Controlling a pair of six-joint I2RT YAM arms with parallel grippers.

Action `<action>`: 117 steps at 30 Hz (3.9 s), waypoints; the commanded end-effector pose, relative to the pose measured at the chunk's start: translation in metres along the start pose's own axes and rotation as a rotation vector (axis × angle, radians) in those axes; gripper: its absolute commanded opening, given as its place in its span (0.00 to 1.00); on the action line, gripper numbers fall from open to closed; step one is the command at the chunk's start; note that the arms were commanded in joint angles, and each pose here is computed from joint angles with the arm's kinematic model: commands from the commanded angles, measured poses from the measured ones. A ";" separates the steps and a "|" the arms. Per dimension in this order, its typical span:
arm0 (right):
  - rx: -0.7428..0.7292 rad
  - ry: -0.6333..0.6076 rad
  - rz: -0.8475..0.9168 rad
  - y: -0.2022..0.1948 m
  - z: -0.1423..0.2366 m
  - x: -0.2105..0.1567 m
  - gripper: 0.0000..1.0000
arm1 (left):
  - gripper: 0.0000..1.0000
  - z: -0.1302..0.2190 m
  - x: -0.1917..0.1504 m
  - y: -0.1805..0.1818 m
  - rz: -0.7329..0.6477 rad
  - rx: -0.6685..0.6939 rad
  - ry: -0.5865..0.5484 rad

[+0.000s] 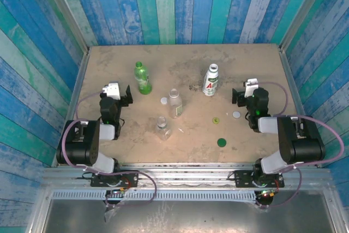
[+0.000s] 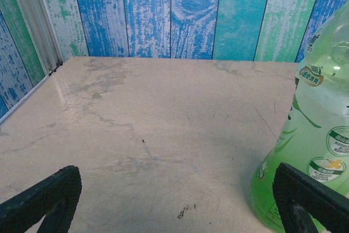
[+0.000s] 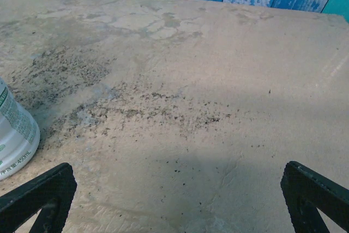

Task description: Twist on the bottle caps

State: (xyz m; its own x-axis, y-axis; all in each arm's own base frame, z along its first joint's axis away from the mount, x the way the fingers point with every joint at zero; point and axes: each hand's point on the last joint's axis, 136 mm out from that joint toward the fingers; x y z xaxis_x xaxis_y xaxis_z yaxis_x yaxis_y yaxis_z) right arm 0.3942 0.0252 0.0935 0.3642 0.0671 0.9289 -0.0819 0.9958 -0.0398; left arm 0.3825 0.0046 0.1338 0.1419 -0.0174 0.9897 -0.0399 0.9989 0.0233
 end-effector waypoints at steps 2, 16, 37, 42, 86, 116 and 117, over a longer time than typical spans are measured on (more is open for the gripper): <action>-0.007 -0.011 0.010 -0.001 -0.003 0.006 1.00 | 0.94 -0.003 -0.007 0.003 -0.001 0.016 0.024; -0.005 -0.011 0.009 -0.001 -0.003 0.006 1.00 | 0.94 -0.003 -0.006 0.003 0.000 0.015 0.020; -0.021 -0.017 0.002 -0.005 0.004 0.016 1.00 | 0.94 0.001 0.007 0.007 0.005 0.038 0.016; -0.008 0.003 -0.004 -0.001 0.016 0.036 1.00 | 0.94 0.010 0.024 0.010 0.004 0.089 -0.001; 0.924 0.411 0.471 0.397 0.170 0.033 0.73 | 0.94 0.170 0.125 -0.100 -0.305 -0.588 0.010; 0.886 0.410 0.408 0.382 0.173 0.034 0.43 | 0.95 0.173 0.108 -0.101 -0.336 -0.583 0.010; 0.880 0.410 0.404 0.380 0.173 0.034 0.43 | 0.95 0.173 0.109 -0.101 -0.332 -0.584 0.010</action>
State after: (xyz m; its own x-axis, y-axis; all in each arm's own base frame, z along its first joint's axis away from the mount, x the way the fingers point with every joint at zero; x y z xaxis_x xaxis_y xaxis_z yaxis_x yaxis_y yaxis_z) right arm 0.2134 0.4031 0.1657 0.4208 0.5876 0.6912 -0.8699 0.4775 0.1236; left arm 0.2315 -0.1053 0.2602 0.0643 -0.3310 0.9414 0.5459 0.8014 0.2445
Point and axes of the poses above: each hand's point on the last joint's axis, 136 mm out from that joint toward the fingers, its own z axis back along the fingers, its own y axis along the line the jaws close on, x = y × z, and after that the axes turned 2 degrees about -z, right-handed
